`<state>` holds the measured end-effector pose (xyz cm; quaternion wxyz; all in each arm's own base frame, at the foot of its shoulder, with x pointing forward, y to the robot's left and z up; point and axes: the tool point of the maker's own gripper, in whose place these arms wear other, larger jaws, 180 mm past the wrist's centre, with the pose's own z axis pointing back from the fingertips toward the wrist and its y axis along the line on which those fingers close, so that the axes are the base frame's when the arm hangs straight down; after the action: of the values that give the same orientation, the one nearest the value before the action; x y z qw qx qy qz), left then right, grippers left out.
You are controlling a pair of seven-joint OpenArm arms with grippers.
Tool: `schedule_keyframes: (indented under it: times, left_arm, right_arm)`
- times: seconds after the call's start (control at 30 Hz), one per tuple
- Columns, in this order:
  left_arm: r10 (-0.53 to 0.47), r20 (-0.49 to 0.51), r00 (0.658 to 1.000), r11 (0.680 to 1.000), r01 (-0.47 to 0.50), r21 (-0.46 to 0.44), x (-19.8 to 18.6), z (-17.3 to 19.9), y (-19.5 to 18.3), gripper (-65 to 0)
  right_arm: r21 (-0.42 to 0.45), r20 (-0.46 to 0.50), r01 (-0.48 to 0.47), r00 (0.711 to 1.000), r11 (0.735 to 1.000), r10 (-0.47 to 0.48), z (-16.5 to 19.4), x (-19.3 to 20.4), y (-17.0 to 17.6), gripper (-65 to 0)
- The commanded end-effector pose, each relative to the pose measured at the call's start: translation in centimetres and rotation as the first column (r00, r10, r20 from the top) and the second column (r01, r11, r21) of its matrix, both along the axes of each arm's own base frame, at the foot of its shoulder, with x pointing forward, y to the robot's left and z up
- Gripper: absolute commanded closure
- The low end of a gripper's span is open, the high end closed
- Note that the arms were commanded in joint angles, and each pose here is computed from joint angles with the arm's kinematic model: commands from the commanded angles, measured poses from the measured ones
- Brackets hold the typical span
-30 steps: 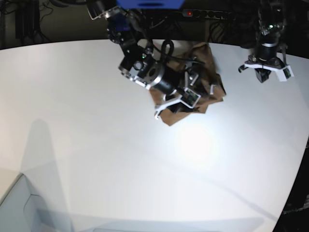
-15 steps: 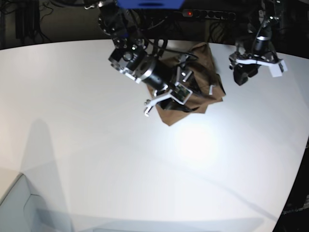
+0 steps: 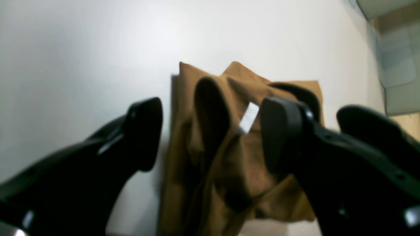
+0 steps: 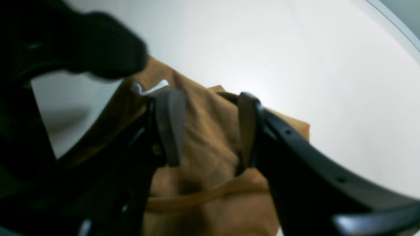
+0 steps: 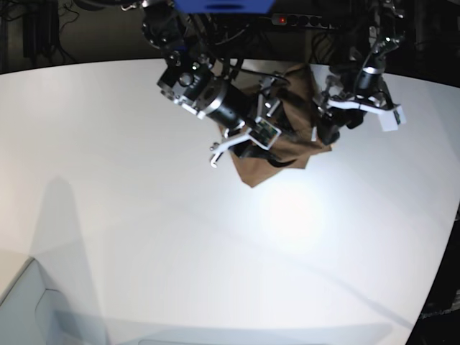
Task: Layout the t-shirt on the table in an organized manner, then fold the t-shirt properly
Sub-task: 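Regrasp the shirt bundle with the left gripper and lift it with both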
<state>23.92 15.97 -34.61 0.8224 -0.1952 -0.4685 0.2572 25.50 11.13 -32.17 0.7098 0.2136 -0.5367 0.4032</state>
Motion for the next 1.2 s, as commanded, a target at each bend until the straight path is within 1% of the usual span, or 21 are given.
schedule_keyframes:
  times: [0.0,0.07,0.17,0.23,0.37,0.43,0.47,0.5,0.57,0.67,0.73,0.9,1.0,1.13,1.17]
  left_arm:
    - [-0.001,0.033,0.999,1.000,0.001,0.002,0.7,0.7,0.0,-41.2]
    - [-0.016,0.037,0.999,1.000,0.016,-0.008,1.4,0.5,-0.7,-36.8]
    - [-0.043,0.045,0.998,0.999,0.045,-0.024,2.4,0.3,-1.9,-27.8]
    - [-0.065,0.051,0.997,0.998,0.066,-0.017,2.9,0.4,-2.2,-22.8]
    - [-0.110,0.024,0.994,0.994,0.110,-0.004,2.8,-0.6,-2.8,-18.6]
    - [-0.112,0.022,0.993,0.994,0.112,-0.003,3.0,-0.7,-2.8,-17.2]
    - [-0.111,0.025,0.993,0.994,0.111,0.001,3.1,-0.6,-2.7,-14.6]
    - [-0.107,0.027,0.994,0.994,0.107,0.004,3.2,-0.6,-2.5,-10.5]
    - [-0.104,0.031,0.994,0.995,0.104,0.003,3.4,-0.5,-2.4,-0.3]
    - [-0.102,0.044,0.994,0.995,0.102,0.003,3.8,0.0,-2.4,-1.1]
    - [-0.103,0.059,0.993,0.995,0.103,0.001,4.1,0.5,-2.5,0.0]
    - [-0.107,0.116,0.987,0.994,0.107,0.006,4.7,2.6,-2.7,-0.1]
    - [-0.089,0.135,0.987,0.996,0.086,0.027,5.2,3.3,-1.5,-0.1]
    - [-0.079,0.125,0.989,0.996,0.075,0.039,5.4,2.9,-0.7,-0.1]
    - [-0.062,0.121,0.991,0.997,0.057,0.045,5.4,2.7,0.1,-0.1]
  right_arm:
    - [0.048,0.036,-0.007,0.999,0.999,0.006,1.6,0.3,0.5,-27.6]
    - [0.048,0.035,-0.007,0.999,0.999,0.006,1.6,0.3,0.5,-27.6]
    - [0.045,0.032,-0.007,0.999,0.999,0.006,1.5,0.2,0.5,-27.6]
    - [0.037,0.034,-0.002,0.999,0.999,0.000,1.3,0.3,0.0,-27.6]
    - [0.027,0.031,0.031,0.999,0.999,-0.032,1.0,1.0,-1.1,-27.6]
    - [0.025,0.030,0.041,0.999,0.999,-0.042,0.9,1.2,-1.5,-27.6]
    - [0.023,0.029,0.049,0.998,0.999,-0.050,0.9,1.3,-1.7,-27.6]
    - [0.022,0.029,0.056,0.998,0.998,-0.057,0.8,1.5,-2.0,-27.6]
    - [0.020,0.028,0.064,0.998,0.998,-0.064,0.8,1.6,-2.2,-27.6]
    - [0.020,0.028,0.064,0.998,0.998,-0.064,0.8,1.6,-2.2,-27.5]
    - [0.020,0.028,0.064,0.998,0.998,-0.064,0.8,1.6,-2.2,-27.5]
    - [0.019,0.027,0.071,0.997,0.997,-0.072,0.7,1.7,-2.5,-27.5]
    - [0.015,0.026,0.091,0.996,0.996,-0.091,0.6,2.1,-3.1,-27.5]
    - [0.014,0.027,0.097,0.995,0.995,-0.097,0.6,2.2,-3.3,-27.5]
    - [0.012,0.026,0.104,0.994,0.994,-0.104,0.6,2.4,-3.6,-27.5]
